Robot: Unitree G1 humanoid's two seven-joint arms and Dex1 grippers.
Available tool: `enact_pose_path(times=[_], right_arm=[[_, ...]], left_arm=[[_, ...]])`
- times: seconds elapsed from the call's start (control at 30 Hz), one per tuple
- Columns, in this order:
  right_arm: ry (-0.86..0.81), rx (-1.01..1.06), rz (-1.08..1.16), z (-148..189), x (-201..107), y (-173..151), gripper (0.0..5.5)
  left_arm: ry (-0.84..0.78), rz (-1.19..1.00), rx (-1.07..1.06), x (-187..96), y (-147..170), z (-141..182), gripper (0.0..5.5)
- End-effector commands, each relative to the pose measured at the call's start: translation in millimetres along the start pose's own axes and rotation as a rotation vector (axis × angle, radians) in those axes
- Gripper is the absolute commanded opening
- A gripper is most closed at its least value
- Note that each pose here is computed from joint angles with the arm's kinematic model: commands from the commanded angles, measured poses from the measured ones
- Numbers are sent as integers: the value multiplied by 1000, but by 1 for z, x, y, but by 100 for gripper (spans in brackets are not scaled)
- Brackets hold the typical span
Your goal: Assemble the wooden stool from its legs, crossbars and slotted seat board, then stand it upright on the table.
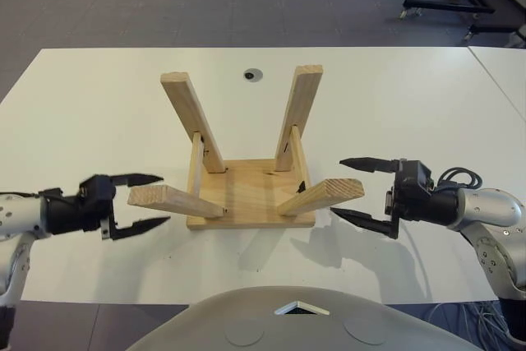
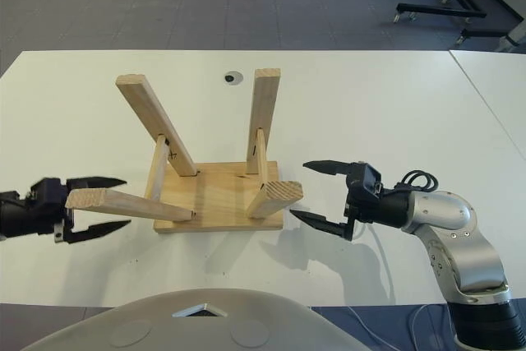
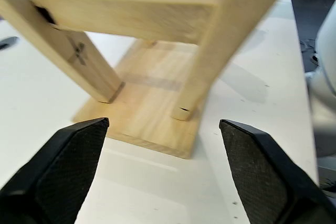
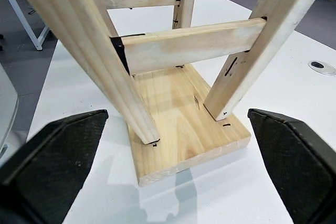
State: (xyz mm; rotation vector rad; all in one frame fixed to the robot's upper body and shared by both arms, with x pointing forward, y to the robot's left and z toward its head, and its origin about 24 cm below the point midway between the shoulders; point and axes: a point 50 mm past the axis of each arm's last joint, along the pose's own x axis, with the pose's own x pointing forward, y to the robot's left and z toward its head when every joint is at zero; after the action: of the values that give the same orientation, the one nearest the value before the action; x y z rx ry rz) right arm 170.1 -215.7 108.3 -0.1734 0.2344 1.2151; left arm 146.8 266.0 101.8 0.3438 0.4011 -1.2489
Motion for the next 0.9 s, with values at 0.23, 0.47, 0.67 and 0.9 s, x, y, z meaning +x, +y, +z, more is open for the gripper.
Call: enact_pose_path(times=[0.23, 0.47, 0.67, 0.9], right_arm=[[71, -39, 115, -8, 19, 6, 492], [22, -11, 144, -10, 36, 1, 492], [-5, 14, 163, -19, 46, -1, 470], [-3, 40, 196, -26, 54, -8, 397]], left_arm=[[-24, 1, -33, 17, -9, 9, 388], [-3, 6, -44, 19, -20, -2, 388], [-58, 48, -14, 15, -17, -3, 388], [-116, 62, -4, 6, -29, -9, 388]])
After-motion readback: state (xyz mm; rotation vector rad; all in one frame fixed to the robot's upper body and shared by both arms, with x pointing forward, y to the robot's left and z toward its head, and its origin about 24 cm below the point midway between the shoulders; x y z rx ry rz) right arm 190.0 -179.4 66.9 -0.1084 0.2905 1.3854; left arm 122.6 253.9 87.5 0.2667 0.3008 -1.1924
